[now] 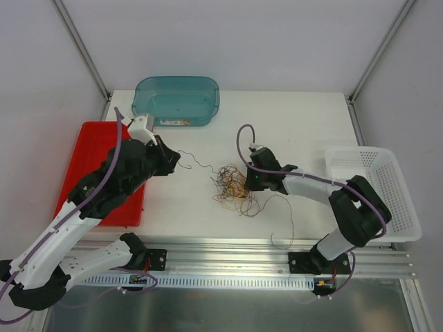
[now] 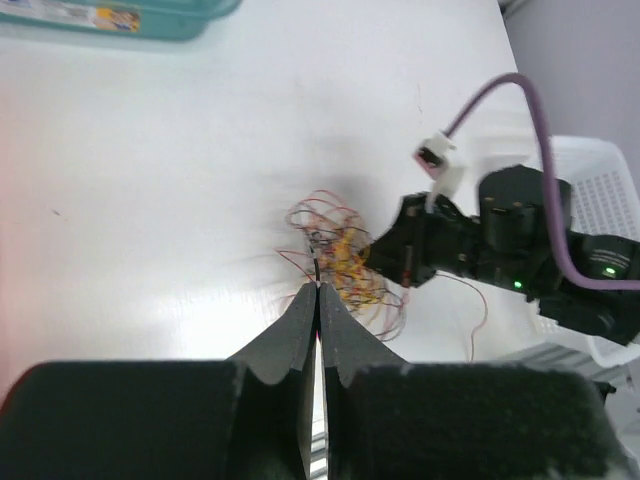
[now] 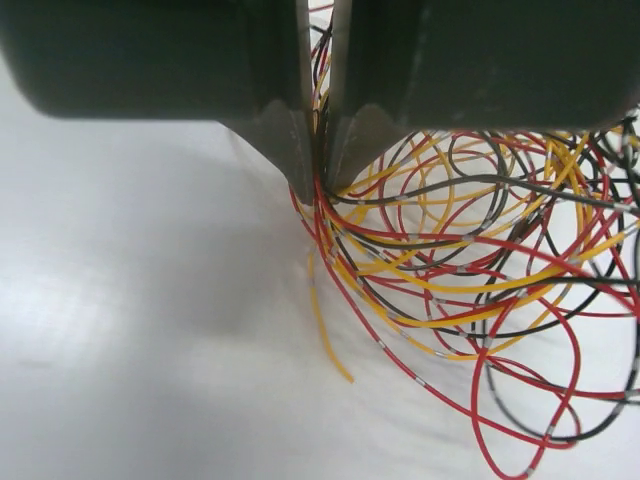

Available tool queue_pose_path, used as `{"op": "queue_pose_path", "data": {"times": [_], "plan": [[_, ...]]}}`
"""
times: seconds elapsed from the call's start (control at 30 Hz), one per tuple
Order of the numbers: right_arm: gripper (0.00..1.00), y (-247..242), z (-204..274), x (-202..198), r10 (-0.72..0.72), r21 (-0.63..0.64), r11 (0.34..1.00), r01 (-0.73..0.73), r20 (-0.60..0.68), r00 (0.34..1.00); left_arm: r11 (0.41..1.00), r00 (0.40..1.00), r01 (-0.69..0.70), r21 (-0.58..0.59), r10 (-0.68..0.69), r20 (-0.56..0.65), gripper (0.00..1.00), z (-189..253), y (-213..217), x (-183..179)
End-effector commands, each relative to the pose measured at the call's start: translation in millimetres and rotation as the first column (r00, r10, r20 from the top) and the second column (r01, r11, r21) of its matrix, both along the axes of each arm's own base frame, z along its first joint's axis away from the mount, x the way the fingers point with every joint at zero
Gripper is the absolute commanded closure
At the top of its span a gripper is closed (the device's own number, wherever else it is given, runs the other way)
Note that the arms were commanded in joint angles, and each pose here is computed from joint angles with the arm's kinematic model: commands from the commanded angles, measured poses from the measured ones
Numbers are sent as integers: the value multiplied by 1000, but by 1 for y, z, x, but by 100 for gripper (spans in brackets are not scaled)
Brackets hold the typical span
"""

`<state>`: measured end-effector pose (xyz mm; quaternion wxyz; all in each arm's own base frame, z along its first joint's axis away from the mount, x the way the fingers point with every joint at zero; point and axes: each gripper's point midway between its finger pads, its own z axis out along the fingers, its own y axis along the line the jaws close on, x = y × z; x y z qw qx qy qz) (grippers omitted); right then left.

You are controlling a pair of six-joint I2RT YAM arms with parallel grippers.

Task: Untangle the cables

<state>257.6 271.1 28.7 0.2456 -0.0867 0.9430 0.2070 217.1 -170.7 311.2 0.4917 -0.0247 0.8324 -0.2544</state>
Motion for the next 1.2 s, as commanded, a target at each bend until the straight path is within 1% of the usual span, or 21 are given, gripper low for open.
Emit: {"op": "queue_pose_path", "data": {"times": [0.0,0.1,0.17,0.2,0.27,0.3,0.37,0.5,0.53,0.57,0.63,0.73,0.77,0.83,0.9,0.93,0.97,1.0,1.03,1.1,1.17], "plan": [[94,-67,16,12,-122,-136,982,130,70,990,986,995,-101,129,98,32,100,10,39,1],[95,-107,34,15,-174,-171,966,193,120,977,967,984,-178,180,174,41,100,14,62,1],[95,-123,46,15,-188,-177,961,213,146,971,947,972,-233,222,230,42,100,14,80,1],[95,-138,61,16,-206,-172,956,237,181,962,934,964,-265,241,262,44,100,13,89,1],[95,-153,76,16,-227,-161,951,263,209,951,905,944,-326,273,329,37,100,10,107,2],[95,-167,92,17,-253,-151,944,293,238,938,883,931,-354,309,364,29,100,6,118,0],[95,-180,108,16,-272,-132,940,315,266,925,849,906,-402,343,423,15,100,0,132,1],[95,-210,154,9,-335,-84,922,379,322,886,804,873,-444,395,488,-13,100,-11,149,-2],[94,-212,167,6,-343,-56,922,383,343,875,793,866,-447,414,499,-21,100,-16,152,-2],[94,-216,172,1,-329,-66,925,373,351,877,778,853,-461,427,521,-27,100,-19,157,-1],[93,-224,195,0,-350,-29,920,390,387,853,759,840,-467,453,541,-41,100,-26,163,-1],[93,-233,225,-7,-373,1,910,415,440,817,749,826,-455,482,557,-87,100,-43,167,0],[93,-235,235,-10,-378,15,908,419,458,804,750,825,-441,493,555,-107,100,-50,165,2],[94,-227,248,-14,-365,58,922,383,467,806,752,821,-420,509,554,-141,100,-62,163,2],[95,-219,270,-17,-366,120,927,354,488,792,796,839,-387,466,514,-181,100,-70,148,8],[95,-206,278,-20,-331,162,944,289,490,806,816,849,-349,462,484,-214,100,-84,140,9],[95,-200,283,-21,-311,182,950,254,497,810,838,859,-325,438,455,-234,100,-90,132,12],[96,-193,289,-21,-318,225,946,234,494,809,892,887,-268,365,376,-267,100,-95,110,18],[96,-180,292,-24,-278,257,952,168,490,826,905,887,-232,358,347,-304,100,-110,103,16],[98,-167,287,-22,-235,288,952,101,482,844,939,897,-181,293,280,-342,100,-123,83,19],[99,-153,272,-22,-166,289,957,33,449,878,943,889,-148,298,259,-378,100,-146,74,13]]}}
